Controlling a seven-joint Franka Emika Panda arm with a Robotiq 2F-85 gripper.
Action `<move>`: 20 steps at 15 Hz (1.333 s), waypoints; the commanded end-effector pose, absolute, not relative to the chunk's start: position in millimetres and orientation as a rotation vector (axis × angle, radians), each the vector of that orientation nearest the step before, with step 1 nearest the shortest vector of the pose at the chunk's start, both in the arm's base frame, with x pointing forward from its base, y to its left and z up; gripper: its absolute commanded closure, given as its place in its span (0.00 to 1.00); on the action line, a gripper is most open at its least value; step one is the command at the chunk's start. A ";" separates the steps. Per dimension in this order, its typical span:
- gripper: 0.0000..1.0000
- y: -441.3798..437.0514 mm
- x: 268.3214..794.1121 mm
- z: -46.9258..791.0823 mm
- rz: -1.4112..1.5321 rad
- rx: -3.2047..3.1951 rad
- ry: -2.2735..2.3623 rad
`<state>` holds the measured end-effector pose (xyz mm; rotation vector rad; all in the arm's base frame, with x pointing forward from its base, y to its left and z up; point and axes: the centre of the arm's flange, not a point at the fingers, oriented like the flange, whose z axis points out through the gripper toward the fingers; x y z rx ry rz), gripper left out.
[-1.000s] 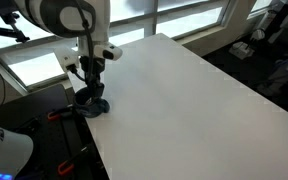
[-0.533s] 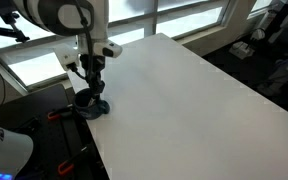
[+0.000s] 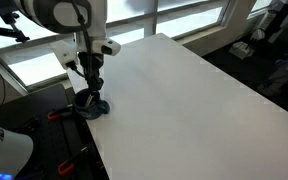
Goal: Take the red marker out of the green mug.
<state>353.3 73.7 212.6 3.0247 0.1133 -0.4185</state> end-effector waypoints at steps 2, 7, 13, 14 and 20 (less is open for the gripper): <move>0.95 77.3 338.1 274.2 -0.385 3.065 0.138; 0.95 66.9 342.1 338.2 -0.264 3.016 0.010; 0.95 25.8 385.7 395.0 0.039 2.974 -0.152; 0.95 17.2 396.0 395.3 0.079 2.966 -0.173; 0.95 -20.1 451.7 346.0 0.243 2.986 -0.230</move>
